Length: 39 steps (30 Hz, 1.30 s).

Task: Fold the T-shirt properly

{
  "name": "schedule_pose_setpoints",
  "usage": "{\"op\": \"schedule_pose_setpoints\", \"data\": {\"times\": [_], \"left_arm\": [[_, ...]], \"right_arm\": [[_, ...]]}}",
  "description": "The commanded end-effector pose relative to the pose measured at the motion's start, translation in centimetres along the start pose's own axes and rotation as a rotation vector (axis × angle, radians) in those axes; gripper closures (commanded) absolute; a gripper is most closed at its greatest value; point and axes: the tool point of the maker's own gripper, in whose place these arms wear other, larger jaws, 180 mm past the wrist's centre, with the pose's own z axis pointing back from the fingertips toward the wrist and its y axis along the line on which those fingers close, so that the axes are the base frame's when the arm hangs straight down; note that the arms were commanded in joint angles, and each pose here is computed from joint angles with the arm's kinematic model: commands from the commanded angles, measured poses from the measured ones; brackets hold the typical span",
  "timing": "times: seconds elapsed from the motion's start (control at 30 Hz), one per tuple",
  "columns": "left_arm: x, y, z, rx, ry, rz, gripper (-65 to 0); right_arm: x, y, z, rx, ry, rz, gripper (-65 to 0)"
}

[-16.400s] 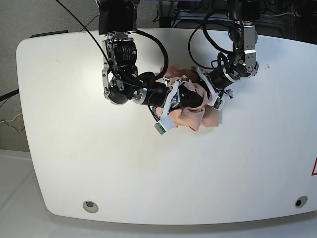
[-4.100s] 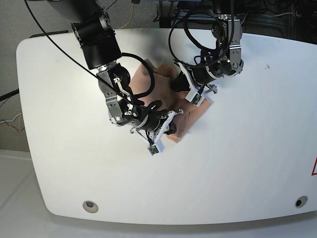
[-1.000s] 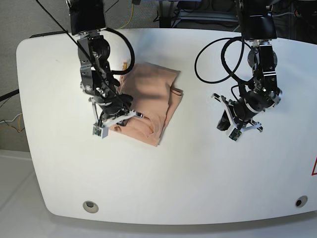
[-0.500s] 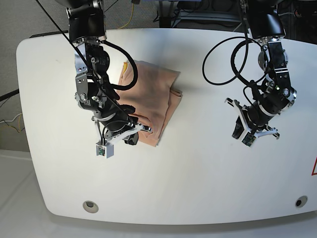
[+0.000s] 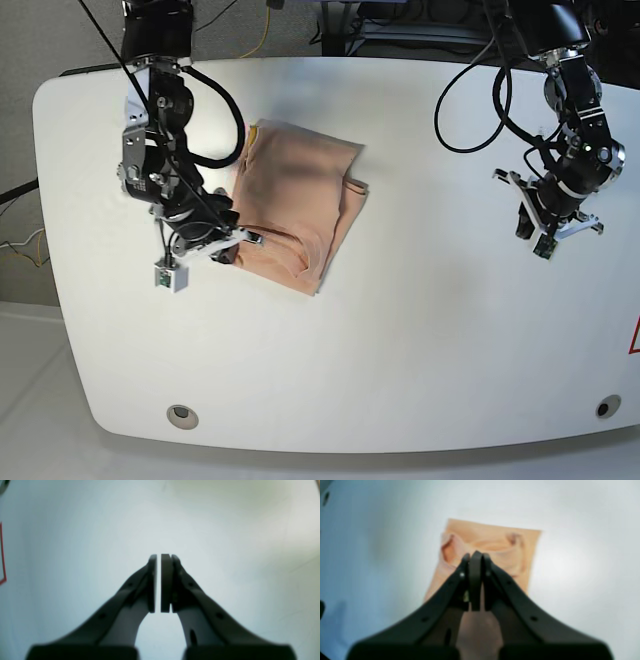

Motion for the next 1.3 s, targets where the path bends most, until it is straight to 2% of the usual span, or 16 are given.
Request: {"op": "schedule_pose_setpoints", "data": {"times": [0.0,0.5,0.73,1.27], "left_arm": [[0.1,1.7,1.1,0.041,-0.022,-0.007,-1.7],[-6.7,4.2,5.0,0.133,0.119,0.028,-1.7],[-9.5,4.6,6.8,0.162,0.179,0.051,-1.7],[-16.0,3.5,10.5,0.177,0.332,0.111,-1.7]], "right_arm": [[1.3,-1.2,0.9,-0.02,-0.05,0.009,0.0],[-0.5,-10.4,4.9,-0.118,0.013,-0.129,0.0],[-0.9,-13.6,7.6,-0.188,0.009,-0.136,0.0],[-4.7,-20.2,12.3,-0.374,0.074,-0.166,0.0]]}}
